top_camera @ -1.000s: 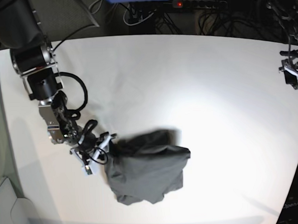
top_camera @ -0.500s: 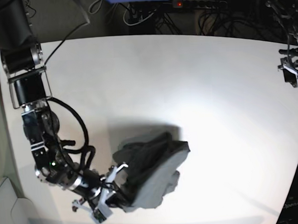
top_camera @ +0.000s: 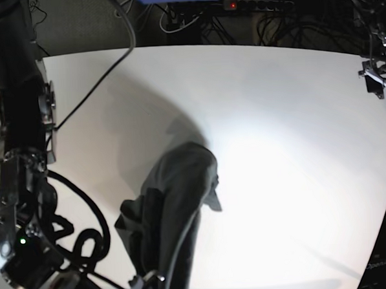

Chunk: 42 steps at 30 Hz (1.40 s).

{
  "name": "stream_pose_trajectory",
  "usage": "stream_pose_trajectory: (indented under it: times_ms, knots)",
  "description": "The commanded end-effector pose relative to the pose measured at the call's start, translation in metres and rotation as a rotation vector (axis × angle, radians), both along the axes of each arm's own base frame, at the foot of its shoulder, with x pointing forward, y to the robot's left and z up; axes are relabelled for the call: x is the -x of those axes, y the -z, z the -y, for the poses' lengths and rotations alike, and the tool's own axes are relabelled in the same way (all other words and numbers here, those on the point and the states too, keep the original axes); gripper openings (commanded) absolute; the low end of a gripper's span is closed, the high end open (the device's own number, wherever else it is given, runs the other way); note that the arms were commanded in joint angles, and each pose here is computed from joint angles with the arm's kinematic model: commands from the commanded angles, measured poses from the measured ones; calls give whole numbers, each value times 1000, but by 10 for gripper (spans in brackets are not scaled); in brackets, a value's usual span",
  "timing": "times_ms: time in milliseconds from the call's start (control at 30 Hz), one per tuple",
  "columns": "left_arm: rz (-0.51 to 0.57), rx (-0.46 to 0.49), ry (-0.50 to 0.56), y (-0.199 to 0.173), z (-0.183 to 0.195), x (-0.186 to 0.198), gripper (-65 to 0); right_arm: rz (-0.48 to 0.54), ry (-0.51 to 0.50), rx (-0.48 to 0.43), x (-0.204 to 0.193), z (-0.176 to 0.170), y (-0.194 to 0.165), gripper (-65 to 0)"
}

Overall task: Layout the t-shirt on the table in an organized manner, then fold the t-shirt properly
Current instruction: 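Drag the t-shirt with the right gripper and drop it spread out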

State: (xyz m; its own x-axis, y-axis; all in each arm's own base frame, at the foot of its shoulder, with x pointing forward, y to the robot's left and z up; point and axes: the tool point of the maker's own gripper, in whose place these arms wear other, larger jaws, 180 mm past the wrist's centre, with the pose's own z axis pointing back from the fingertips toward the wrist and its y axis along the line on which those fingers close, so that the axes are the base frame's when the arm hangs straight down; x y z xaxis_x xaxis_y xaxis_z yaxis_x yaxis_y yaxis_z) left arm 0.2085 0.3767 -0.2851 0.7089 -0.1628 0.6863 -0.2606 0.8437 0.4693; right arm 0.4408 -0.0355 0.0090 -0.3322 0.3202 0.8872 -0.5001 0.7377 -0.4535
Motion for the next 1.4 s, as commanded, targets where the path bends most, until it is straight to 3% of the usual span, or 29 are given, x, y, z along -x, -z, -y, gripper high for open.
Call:
stream_pose_trajectory:
  times_ms: [0, 367, 600, 733, 867, 1000, 1167, 1300, 1367]
  knots:
    - [42, -28, 24, -12, 0, -5, -124, 88, -10, -26, 6, 2, -31, -650]
    - [34, -33, 35, -10, 1, 0, -124, 131, -9, -16, 10, 3, -47, -650]
    - [34, -34, 36, -10, 1, 0, -124, 130, -143, -68, 20, -55, -59, -650]
    - [34, -34, 36, -10, 1, 0, -124, 142, -169, -111, 27, -67, -75, -650]
    - [34, -34, 36, -10, 1, 0, -124, 146, -121, -173, 26, -47, -86, -650]
    - [38, -36, 36, -11, 0, -1, -124, 100, 24, -274, -4, 19, -85, -650]
    - [50, -32, 38, -13, 1, -4, -124, -81, 219, -290, -29, 100, 0, -650]
    - [104, 25, 63, -15, 10, -13, -124, -293, 291, -246, -22, 126, 114, -646]
    - [116, 45, 72, -15, 13, -14, -124, -384, 309, -217, -11, 133, 162, -607]
